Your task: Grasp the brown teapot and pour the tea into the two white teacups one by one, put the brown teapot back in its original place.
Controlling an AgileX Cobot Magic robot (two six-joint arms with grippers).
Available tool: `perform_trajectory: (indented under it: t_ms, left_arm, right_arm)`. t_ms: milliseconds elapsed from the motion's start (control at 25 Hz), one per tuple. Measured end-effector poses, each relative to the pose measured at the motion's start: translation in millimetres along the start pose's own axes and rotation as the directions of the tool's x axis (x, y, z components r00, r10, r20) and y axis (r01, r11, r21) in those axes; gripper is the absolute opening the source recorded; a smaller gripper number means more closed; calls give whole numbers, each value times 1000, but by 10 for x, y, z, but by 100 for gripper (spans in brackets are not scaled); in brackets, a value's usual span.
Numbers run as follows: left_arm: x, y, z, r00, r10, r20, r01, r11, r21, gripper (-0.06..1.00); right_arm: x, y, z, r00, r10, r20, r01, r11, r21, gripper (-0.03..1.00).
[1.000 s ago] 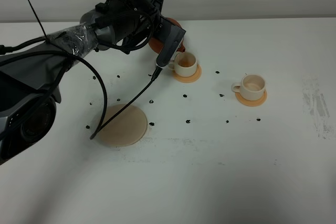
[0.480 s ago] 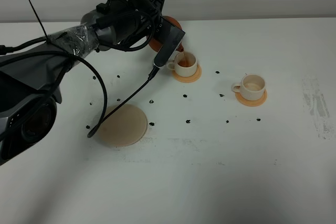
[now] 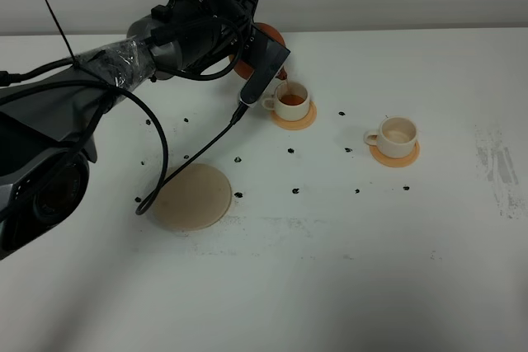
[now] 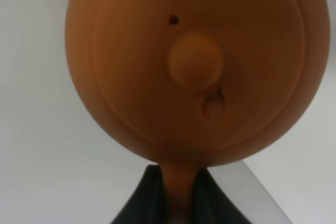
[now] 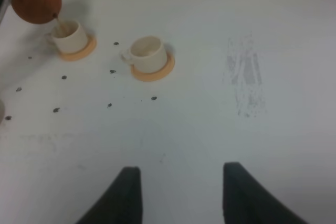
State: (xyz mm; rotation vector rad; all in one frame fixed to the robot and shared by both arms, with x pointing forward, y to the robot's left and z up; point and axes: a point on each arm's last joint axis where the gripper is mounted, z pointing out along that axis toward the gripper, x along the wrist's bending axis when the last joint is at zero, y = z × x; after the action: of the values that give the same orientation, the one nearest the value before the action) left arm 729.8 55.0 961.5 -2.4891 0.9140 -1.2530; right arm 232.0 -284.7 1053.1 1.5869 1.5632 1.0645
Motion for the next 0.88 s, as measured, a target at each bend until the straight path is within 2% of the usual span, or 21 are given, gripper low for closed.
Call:
perform_trajectory:
  t_ms: [360, 880]
  left_arm:
    - [7, -8, 0, 998, 67, -7, -67, 998, 10, 12]
    - [37, 32, -15, 995, 95, -23, -95, 995, 14, 12]
  right_arm:
    - [0, 0, 0, 1000, 0, 0, 0, 1000, 0, 38]
    - [0, 0, 0, 1000, 0, 0, 0, 1000, 0, 38]
